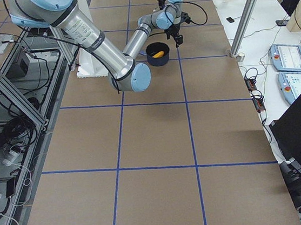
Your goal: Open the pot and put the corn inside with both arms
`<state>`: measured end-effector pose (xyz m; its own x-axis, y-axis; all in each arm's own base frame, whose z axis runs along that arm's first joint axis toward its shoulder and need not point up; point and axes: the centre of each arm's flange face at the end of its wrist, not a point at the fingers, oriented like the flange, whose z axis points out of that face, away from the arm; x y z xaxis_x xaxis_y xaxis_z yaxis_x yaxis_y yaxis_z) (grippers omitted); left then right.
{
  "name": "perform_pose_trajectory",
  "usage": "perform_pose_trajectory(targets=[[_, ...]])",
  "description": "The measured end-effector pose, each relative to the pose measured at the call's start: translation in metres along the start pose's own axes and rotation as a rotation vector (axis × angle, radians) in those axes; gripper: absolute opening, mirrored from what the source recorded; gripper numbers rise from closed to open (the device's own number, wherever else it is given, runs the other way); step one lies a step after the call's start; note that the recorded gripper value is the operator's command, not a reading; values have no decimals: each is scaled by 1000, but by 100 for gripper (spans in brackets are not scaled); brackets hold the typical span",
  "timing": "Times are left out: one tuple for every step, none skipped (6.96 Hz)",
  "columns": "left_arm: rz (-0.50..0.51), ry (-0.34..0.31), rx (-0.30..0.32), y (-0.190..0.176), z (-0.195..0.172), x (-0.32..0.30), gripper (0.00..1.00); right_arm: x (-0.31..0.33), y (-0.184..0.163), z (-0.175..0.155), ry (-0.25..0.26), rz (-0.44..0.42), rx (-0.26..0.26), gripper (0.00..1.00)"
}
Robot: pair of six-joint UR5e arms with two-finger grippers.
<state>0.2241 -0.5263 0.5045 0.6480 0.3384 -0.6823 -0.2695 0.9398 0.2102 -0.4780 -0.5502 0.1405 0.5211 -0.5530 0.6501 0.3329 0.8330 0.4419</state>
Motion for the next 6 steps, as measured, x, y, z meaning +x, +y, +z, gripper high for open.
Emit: perform_pose_trajectory(targets=[[-9,18,-18,1,6,-3,69,1,0,0,0,0,-1,100],[-16,34,-33,2,11,-5,69,1,0,0,0,-1,-1,100],[-18,41,-40,3,13,-5,69,1,0,0,0,-1,-1,100],[-21,43,-46,2,16,-5,70,1,0,0,0,0,-1,100],[-24,43,-51,0,19,-6,70,1,0,-1,-2,1,0,100],[-24,43,-55,-1,21,-6,71,1,-1,-2,-4,2,0,100]])
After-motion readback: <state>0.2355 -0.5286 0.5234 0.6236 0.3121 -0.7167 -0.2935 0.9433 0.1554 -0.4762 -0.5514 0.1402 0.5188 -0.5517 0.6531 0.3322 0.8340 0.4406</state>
